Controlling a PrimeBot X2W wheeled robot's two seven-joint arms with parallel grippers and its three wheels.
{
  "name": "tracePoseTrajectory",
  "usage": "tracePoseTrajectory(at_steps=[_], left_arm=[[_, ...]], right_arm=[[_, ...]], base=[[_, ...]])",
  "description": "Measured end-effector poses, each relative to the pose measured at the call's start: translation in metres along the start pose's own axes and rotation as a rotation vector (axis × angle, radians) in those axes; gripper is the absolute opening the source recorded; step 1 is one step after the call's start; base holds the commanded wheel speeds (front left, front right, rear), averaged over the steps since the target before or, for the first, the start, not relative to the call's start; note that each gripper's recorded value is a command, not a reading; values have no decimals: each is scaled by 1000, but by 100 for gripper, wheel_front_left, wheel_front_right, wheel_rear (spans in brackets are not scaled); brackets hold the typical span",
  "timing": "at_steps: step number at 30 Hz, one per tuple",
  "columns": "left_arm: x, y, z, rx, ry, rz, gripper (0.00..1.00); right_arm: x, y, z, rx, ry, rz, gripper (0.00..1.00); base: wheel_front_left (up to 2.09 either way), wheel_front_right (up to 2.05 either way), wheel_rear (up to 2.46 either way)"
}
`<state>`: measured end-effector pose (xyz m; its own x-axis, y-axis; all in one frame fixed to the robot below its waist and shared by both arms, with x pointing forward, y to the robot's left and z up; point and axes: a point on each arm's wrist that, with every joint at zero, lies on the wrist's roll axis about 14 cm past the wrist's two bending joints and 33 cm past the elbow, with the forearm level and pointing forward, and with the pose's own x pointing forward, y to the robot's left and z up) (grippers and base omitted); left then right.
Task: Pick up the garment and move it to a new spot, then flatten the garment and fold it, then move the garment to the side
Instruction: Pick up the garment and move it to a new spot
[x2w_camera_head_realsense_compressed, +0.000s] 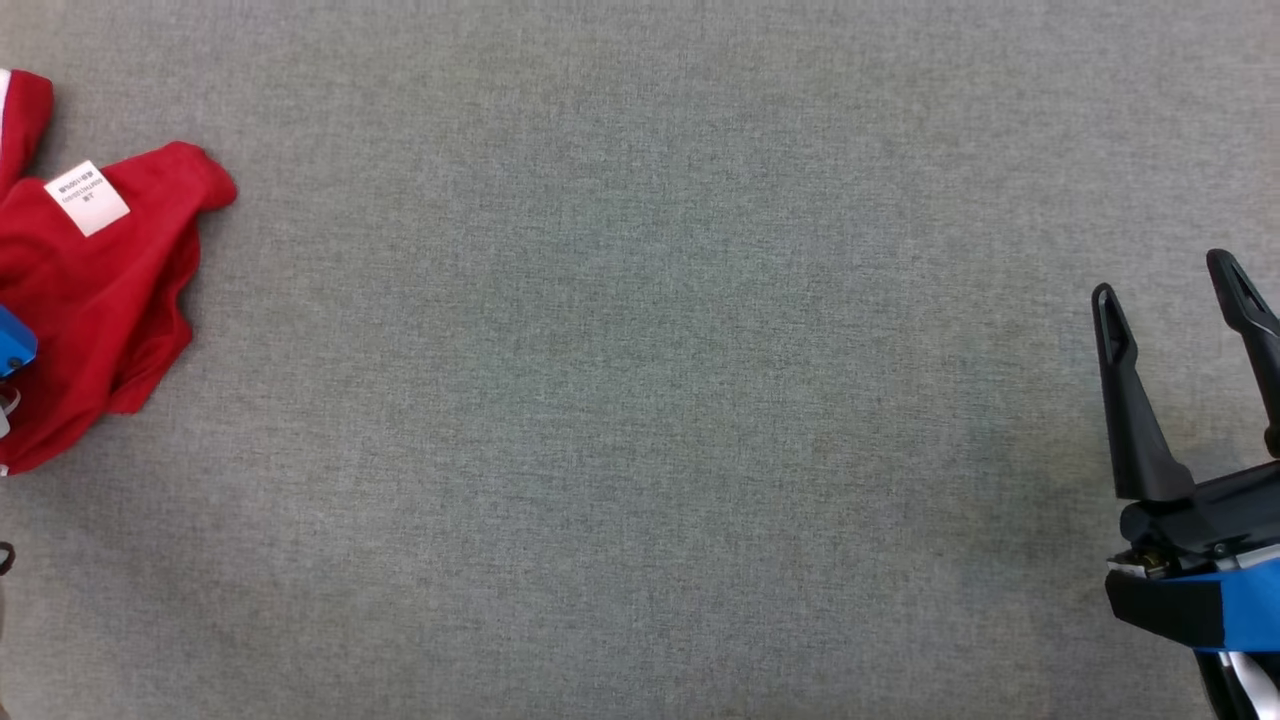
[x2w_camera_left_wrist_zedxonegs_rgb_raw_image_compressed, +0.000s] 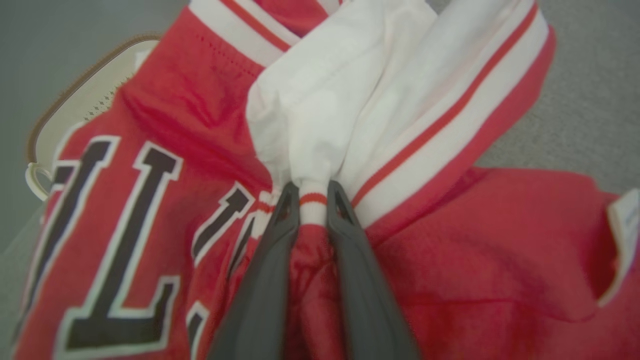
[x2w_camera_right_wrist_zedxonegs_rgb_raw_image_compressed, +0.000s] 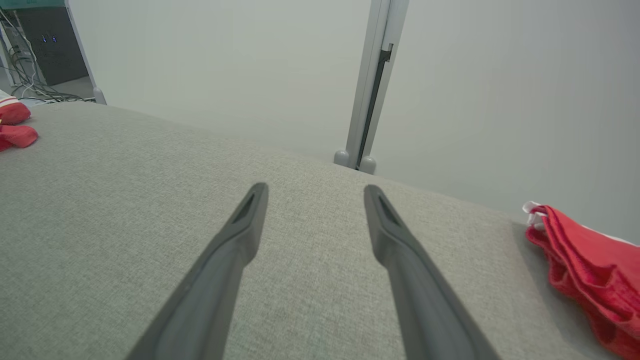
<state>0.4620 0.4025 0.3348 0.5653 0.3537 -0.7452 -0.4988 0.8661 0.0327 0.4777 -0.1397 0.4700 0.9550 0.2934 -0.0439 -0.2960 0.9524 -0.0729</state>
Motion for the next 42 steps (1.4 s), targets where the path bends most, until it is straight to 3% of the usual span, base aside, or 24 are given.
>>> tracePoseTrajectory(at_steps=[6, 13, 19, 24, 32, 42], left_arm=[[-11, -18, 26, 58, -110, -58, 0], [-54, -69, 128, 181, -487, -179, 0], [-133, -141, 216, 274, -872, -348, 0], [-219, -211, 260, 308, -1140, -528, 0], [-331, -325, 261, 329, -1334, -847, 0], [-401, -439, 176, 410, -1264, -1216, 0]], right_arm=[[-7, 1, 13, 9, -32, -13, 100], [-22, 2, 27, 38, -72, -41, 100], [-41, -2, 38, 65, -108, -87, 100], [-62, -16, 46, 72, -139, -158, 100], [-101, -39, 44, 95, -144, -286, 100], [-142, -62, 40, 110, -145, -415, 100]], base=[[0, 0, 0], [0, 0, 0], [0, 0, 0], [0, 0, 0], [0, 0, 0], [0, 0, 0]])
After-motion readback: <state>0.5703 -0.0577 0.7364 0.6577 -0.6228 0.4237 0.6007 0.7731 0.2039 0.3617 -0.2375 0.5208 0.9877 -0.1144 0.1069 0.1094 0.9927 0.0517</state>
